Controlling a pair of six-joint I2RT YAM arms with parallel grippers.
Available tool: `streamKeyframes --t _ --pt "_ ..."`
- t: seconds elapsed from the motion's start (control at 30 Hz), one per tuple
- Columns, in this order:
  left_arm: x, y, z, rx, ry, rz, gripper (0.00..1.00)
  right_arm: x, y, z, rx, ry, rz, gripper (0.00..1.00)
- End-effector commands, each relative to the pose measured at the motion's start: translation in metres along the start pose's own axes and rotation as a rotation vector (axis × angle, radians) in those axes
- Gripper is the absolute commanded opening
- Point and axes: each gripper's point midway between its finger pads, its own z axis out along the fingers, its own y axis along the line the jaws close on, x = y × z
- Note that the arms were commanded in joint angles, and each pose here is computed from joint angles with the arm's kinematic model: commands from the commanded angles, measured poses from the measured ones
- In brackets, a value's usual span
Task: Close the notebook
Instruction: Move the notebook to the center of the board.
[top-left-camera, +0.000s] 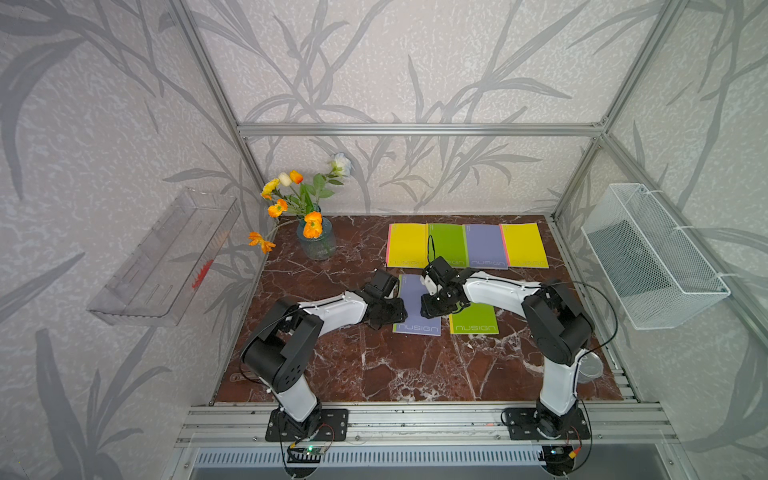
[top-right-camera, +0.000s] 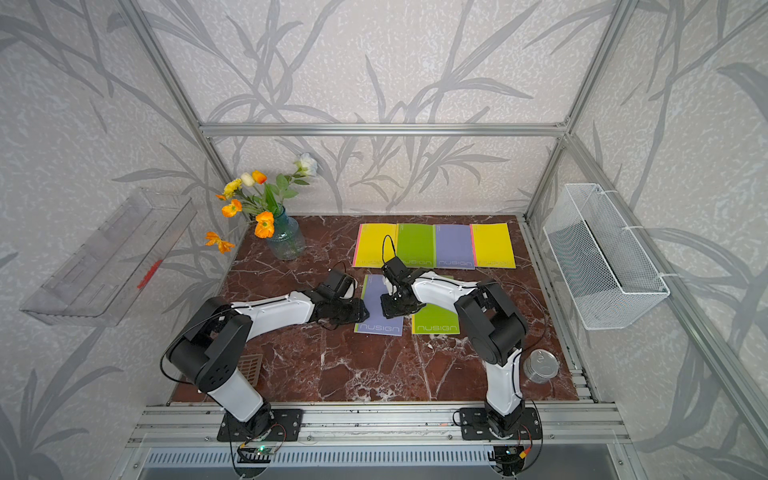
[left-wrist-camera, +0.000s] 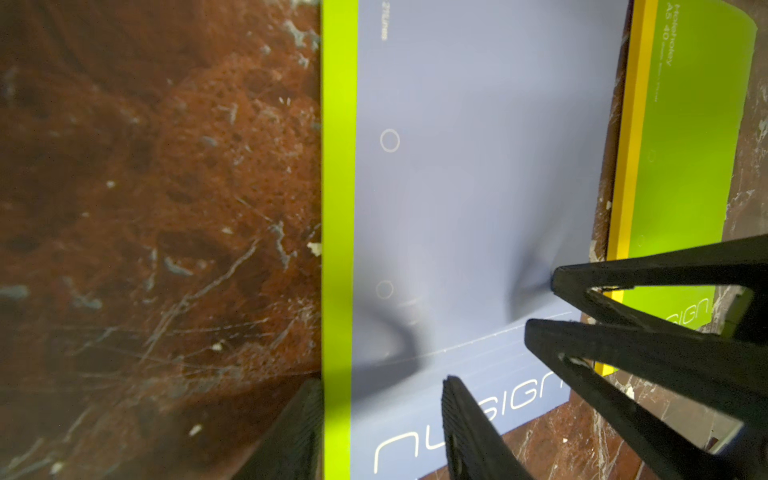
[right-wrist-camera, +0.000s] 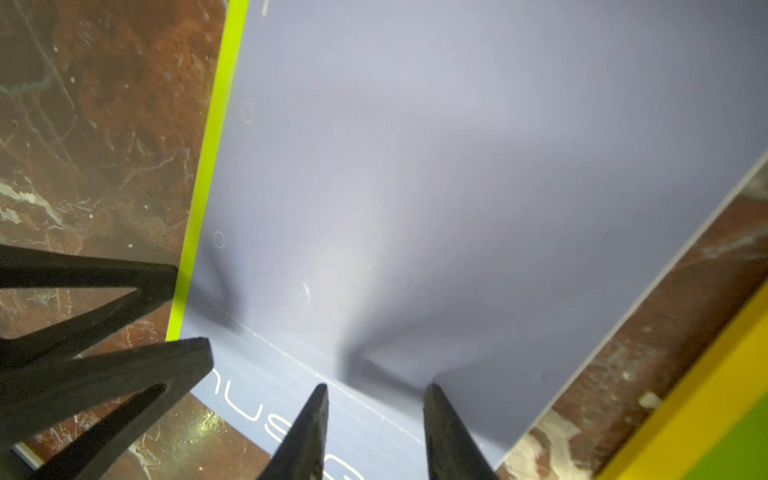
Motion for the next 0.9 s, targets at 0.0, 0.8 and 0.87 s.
streamKeyframes --t 0.0,0.8,0.87 --pt "-0.007 0.003 -0.012 -0.041 -0.028 0.025 0.49 0.012 -0.017 0.002 0.066 0.046 0.0 0.4" --pt "-0.028 0.024 -0.163 -0.211 -0.411 0.054 0.58 0.012 -0.015 -0.109 0.047 -0.247 -0.03 0.53" --pt "-0.028 0.029 -0.174 -0.228 -0.456 0.043 0.58 0.014 -0.019 -0.119 0.047 -0.291 -0.017 0.56"
